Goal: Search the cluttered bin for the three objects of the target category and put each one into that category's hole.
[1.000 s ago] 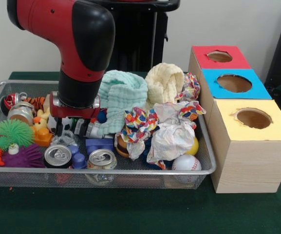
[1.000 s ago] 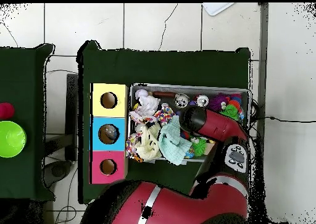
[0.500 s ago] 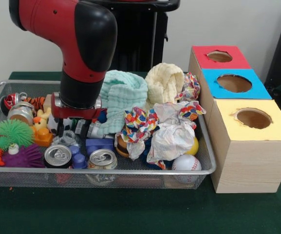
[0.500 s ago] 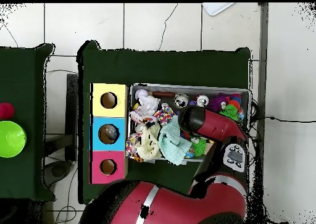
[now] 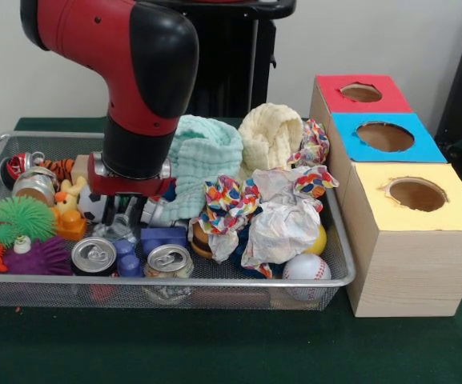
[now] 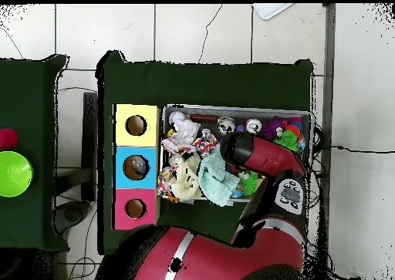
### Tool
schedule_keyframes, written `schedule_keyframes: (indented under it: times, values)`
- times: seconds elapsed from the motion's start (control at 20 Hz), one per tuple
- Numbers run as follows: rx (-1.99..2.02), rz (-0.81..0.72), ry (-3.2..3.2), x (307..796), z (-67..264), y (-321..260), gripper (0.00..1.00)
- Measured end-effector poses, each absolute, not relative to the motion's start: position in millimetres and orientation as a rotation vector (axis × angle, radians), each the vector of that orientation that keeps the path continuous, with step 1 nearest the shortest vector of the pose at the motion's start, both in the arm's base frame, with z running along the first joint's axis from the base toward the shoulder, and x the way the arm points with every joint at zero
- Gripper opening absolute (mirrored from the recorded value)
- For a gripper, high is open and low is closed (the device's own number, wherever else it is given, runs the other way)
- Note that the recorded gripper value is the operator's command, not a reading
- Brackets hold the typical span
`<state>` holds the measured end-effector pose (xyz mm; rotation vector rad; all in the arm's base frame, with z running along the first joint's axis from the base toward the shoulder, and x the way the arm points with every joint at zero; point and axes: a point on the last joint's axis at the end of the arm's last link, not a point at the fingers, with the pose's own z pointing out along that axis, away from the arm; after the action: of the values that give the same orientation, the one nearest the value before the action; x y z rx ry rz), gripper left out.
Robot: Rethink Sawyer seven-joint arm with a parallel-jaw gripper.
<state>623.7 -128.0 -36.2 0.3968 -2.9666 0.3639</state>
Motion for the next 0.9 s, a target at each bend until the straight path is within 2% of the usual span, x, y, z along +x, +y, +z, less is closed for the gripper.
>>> schedule_keyframes:
  times: [0.55,0.9]
  values:
    - [0.426,0.374,-2.963,625.8,-34.5,-117.4,0.0]
    - [0.441,0.414,-2.971,632.6,-15.2,-115.4,0.0]
